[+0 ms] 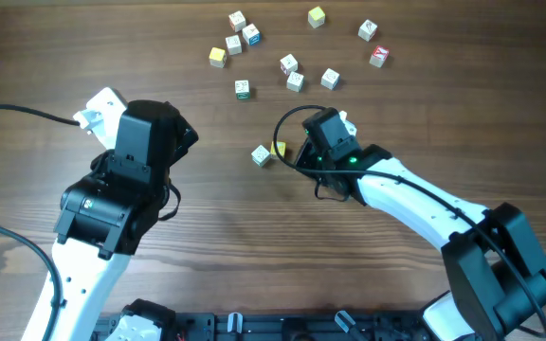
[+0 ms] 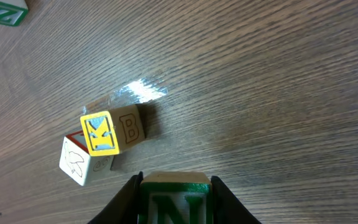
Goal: Form a circle
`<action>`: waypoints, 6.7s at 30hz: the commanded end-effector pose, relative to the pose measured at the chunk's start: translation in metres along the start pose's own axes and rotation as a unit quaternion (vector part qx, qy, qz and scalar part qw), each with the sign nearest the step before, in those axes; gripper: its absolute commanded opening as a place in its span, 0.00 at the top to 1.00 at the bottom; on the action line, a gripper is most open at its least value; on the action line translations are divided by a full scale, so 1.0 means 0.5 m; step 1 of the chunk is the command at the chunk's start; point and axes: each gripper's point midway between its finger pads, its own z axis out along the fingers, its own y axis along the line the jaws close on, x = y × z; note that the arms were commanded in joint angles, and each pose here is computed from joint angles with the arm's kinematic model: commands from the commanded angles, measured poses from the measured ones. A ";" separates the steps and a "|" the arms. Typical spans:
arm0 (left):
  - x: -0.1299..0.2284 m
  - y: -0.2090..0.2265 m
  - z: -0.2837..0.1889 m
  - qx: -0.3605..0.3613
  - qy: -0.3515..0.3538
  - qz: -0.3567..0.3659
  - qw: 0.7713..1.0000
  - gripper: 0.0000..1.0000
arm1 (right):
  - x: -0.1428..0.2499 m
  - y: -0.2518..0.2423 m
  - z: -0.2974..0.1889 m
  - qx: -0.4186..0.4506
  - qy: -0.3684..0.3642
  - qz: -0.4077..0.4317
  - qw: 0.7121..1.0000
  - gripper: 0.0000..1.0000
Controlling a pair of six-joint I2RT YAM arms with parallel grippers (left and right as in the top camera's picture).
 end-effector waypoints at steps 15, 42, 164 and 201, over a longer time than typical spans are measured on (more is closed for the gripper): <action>-0.014 0.003 -0.003 -0.004 -0.011 0.002 1.000 0.00 | 0.013 0.005 0.056 0.001 -0.007 -0.006 1.000 0.82; -0.014 0.003 -0.003 -0.004 -0.011 0.002 1.000 0.00 | -0.009 0.013 0.075 -0.007 -0.036 0.008 0.999 0.51; -0.014 0.003 -0.003 -0.004 -0.011 0.002 1.000 0.00 | -0.025 -0.011 0.085 -0.010 -0.010 0.016 1.000 0.96; -0.014 0.003 -0.003 -0.004 -0.011 0.002 1.000 0.00 | -0.005 -0.013 0.071 -0.010 0.018 0.014 1.000 0.96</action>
